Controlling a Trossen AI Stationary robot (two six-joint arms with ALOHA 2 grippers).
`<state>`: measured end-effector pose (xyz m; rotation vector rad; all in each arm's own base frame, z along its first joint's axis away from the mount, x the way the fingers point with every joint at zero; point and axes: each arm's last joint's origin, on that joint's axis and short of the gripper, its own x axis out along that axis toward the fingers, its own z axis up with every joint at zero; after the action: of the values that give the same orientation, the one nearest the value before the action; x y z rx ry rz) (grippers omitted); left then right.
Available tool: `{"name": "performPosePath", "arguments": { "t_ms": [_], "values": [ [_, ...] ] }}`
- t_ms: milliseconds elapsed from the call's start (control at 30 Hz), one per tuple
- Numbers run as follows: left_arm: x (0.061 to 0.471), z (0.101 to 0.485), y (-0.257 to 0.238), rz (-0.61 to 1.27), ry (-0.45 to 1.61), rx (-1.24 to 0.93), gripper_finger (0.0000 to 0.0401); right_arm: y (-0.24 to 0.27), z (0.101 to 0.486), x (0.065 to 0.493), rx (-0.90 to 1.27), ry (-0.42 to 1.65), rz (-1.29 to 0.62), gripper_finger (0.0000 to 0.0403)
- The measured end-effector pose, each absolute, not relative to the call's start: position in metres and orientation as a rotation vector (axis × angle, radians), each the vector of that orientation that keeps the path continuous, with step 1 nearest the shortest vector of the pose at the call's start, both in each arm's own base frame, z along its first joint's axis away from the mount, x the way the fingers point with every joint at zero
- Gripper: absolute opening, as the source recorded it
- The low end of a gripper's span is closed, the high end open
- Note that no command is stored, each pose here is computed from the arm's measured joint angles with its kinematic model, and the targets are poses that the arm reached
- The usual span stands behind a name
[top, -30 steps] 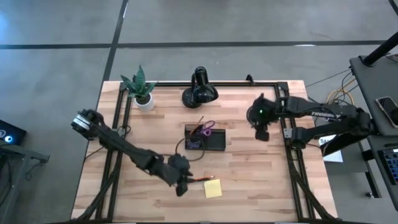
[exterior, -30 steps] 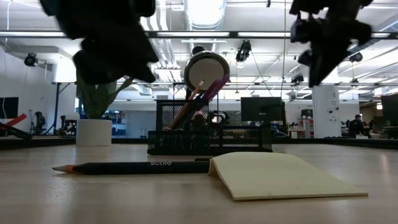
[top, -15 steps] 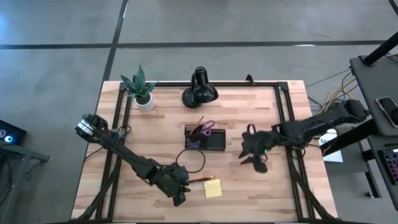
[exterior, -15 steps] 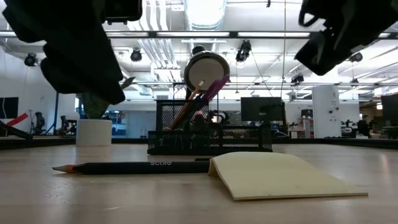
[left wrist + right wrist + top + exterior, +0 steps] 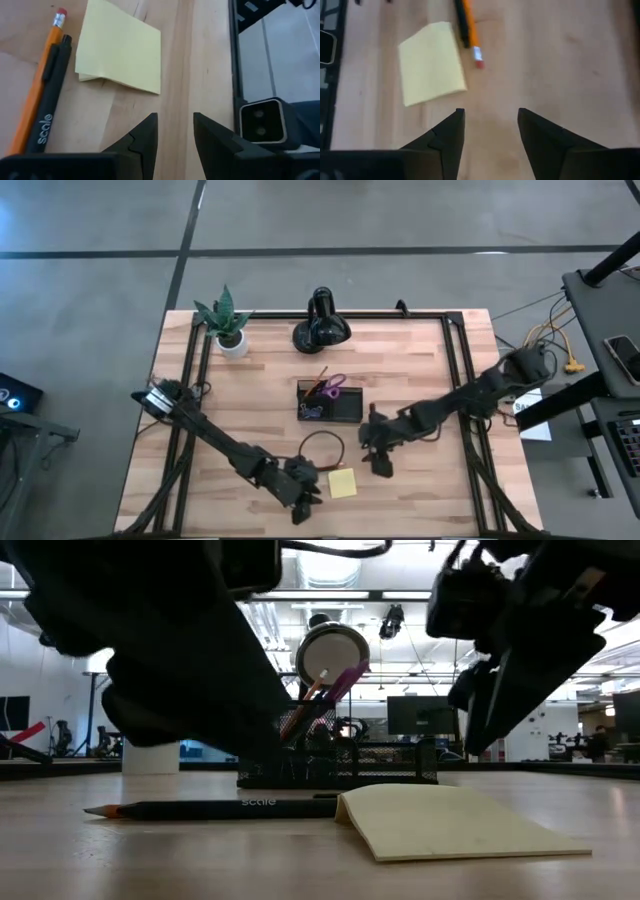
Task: Pick and place office supplies into organizer
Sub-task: Put the yellow sticky notes into the black desk organizer
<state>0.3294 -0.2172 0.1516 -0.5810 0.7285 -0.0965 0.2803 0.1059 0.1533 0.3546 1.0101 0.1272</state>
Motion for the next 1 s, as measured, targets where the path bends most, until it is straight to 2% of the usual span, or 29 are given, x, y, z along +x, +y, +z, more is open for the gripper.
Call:
{"name": "performPosePath", "arguments": {
  "t_ms": [433, 767, 1000],
  "values": [
    [0.354, 0.135, -0.21, 0.08, 0.654, -0.551, 0.0106, 0.135, 0.146, 0.302, 0.207, 1.059, 0.24, 0.018],
    [0.363, 0.137, -0.211, 0.087, 0.644, -0.563, 0.0106, 0.141, 0.13, 0.316, 0.134, 1.093, 0.269, 0.018],
    [0.363, 0.133, -0.204, 0.144, 0.663, -0.557, 0.0106, 0.144, 0.132, 0.321, 0.151, 1.087, 0.302, 0.018]
  ]
}}
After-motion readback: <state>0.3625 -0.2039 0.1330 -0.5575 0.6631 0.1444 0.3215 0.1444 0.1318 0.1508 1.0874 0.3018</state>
